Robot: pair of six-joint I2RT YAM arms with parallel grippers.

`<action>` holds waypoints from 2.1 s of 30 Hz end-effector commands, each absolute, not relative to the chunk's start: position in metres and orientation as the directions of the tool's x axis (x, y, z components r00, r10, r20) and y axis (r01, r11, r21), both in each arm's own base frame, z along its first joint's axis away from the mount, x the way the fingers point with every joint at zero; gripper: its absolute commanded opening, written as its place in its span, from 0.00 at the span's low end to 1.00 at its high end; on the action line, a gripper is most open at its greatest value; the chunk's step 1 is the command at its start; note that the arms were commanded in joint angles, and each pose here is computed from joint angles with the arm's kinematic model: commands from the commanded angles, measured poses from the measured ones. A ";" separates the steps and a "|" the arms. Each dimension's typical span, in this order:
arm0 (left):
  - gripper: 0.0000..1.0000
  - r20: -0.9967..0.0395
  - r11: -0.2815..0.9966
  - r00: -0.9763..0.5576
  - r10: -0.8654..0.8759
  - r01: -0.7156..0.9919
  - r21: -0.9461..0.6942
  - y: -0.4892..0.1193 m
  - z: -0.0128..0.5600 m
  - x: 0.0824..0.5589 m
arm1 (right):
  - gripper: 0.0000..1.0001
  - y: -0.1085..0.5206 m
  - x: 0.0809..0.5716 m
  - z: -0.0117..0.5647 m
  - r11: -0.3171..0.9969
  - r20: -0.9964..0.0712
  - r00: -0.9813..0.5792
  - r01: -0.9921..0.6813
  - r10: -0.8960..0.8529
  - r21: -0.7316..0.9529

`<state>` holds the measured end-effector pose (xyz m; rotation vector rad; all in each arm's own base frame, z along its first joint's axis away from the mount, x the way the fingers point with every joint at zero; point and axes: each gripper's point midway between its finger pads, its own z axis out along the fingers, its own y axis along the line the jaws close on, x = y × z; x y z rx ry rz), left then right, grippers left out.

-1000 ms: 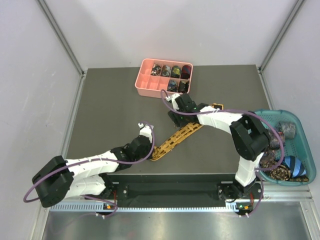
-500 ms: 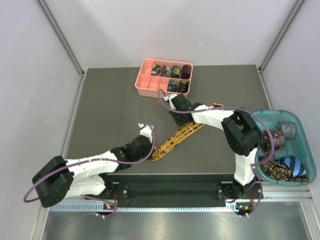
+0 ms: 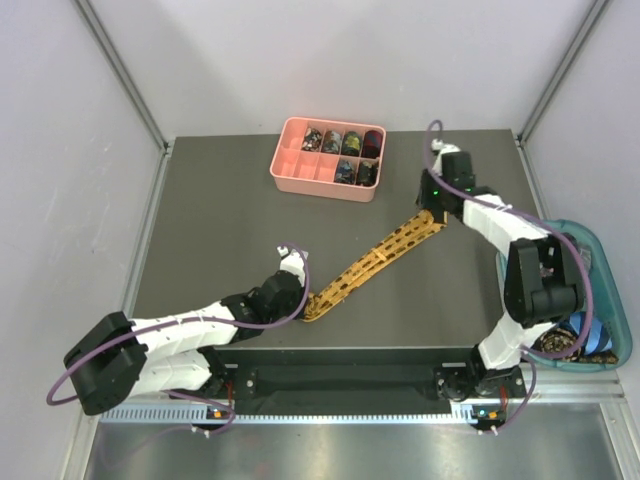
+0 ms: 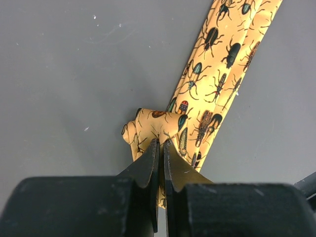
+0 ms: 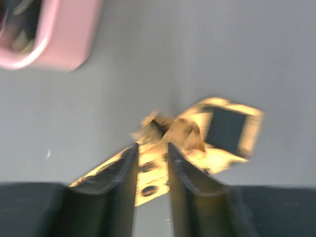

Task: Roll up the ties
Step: Flatten the tie

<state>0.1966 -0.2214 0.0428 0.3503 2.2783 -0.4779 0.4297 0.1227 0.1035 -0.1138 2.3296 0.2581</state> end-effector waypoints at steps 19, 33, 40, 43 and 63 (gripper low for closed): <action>0.00 -0.782 0.858 -0.622 0.037 0.420 -0.294 -0.230 0.065 0.194 | 0.61 0.088 0.384 0.080 0.929 -0.596 -0.713 0.280 0.369 0.241; 0.00 -0.801 0.869 -0.598 0.008 0.401 -0.291 -0.221 0.073 0.195 | 0.43 0.083 0.388 0.042 0.876 -0.536 -0.702 0.444 0.469 0.187; 0.00 -0.806 0.868 -0.592 -0.007 0.397 -0.298 -0.219 0.077 0.194 | 0.40 0.082 0.399 0.034 0.870 -0.543 -0.698 0.472 0.466 0.140; 0.00 -0.807 0.867 -0.591 -0.004 0.399 -0.297 -0.219 0.077 0.194 | 0.38 0.083 0.404 0.030 0.867 -0.546 -0.696 0.481 0.467 0.128; 0.48 -0.869 0.912 -0.495 -0.009 0.352 -0.210 -0.232 0.117 0.235 | 0.00 0.016 0.484 0.063 0.801 -0.617 -0.573 0.574 0.539 0.168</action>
